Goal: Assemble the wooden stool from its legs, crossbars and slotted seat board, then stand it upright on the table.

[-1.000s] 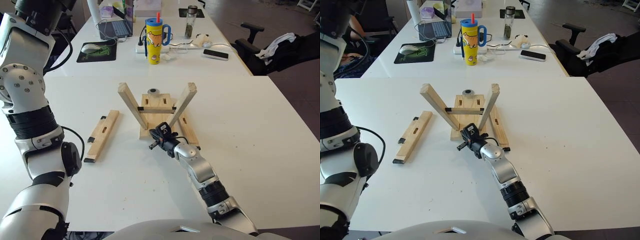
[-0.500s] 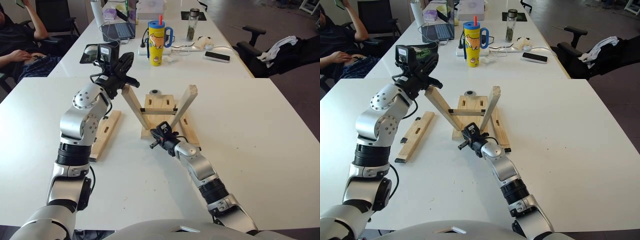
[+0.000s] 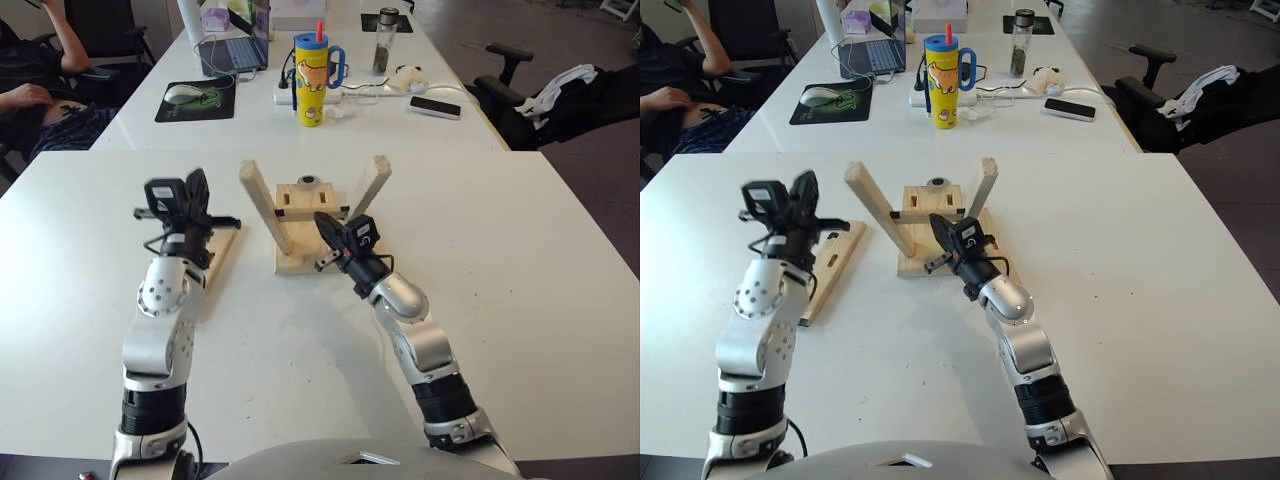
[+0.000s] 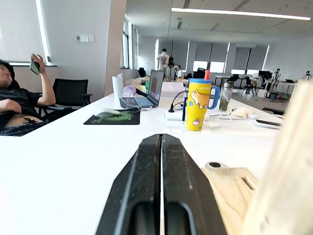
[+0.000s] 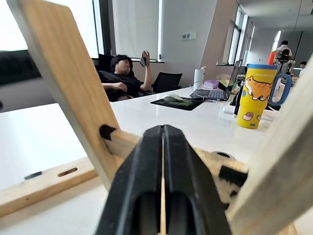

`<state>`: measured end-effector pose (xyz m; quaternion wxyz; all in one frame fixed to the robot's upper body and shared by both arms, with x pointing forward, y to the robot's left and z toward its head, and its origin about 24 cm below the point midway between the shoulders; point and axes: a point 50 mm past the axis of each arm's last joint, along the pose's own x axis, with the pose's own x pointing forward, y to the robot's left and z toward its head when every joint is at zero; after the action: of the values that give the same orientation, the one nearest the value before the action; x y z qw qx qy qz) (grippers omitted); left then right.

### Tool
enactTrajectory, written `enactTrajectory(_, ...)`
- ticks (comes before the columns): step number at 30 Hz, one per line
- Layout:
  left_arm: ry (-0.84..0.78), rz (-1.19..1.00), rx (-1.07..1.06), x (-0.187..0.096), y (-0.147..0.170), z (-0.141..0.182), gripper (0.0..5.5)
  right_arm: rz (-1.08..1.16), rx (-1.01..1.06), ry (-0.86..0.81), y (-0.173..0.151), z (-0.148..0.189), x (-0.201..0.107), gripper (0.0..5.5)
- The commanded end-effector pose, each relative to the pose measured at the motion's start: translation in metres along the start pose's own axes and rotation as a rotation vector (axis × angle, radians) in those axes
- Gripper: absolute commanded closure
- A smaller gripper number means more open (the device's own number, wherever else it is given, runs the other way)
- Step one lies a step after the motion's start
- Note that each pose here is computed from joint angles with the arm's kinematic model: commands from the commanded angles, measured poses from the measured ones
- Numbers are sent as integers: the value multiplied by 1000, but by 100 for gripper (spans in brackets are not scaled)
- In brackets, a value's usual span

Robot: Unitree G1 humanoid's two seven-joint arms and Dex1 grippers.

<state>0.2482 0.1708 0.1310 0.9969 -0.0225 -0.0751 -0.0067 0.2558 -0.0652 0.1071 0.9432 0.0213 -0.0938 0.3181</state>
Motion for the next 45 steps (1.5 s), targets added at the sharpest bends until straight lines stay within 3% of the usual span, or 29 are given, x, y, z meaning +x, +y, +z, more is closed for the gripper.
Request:
enactTrajectory(1, 6, -23, -16, -15, -12, 3, 548, 22, 42, 117, -3, -7, -28, 550)
enactTrajectory(4, 23, -19, -26, -21, -15, 2, 548, -36, 46, 193, -17, -14, -47, 550)
enactTrajectory(7, 9, -7, -14, -21, -15, 4, 548, -241, 30, 213, -42, -16, -61, 550)
enactTrajectory(13, -73, 95, 45, -9, -1, 16, 548, -523, -39, 33, -77, 17, -50, 550)
enactTrajectory(18, -162, 87, 78, -2, -4, 31, 548, -609, -70, -74, -89, 39, -41, 550)
enactTrajectory(21, -144, -45, 53, 1, -24, 28, 548, -564, -64, -106, -82, 46, -30, 550)
enactTrajectory(24, -26, -301, 65, 0, -63, 9, 548, -56, -37, 61, -20, 21, 17, 550)
enactTrajectory(26, 29, -301, 97, 2, -64, 1, 548, 59, -19, 188, -2, -1, 20, 550)
enactTrajectory(32, 82, -58, 200, 9, -16, -7, 548, -43, -50, 358, -37, -26, -11, 550)
enactTrajectory(37, -40, 41, 225, 21, 15, 16, 548, -124, -107, 418, -83, -30, -12, 550)
enactTrajectory(41, -122, -13, 258, 40, 33, 39, 548, -168, -114, 416, -119, -27, -1, 550)
enactTrajectory(45, 113, -385, 355, 42, 34, 8, 548, -91, -91, 298, -139, -10, 31, 550)
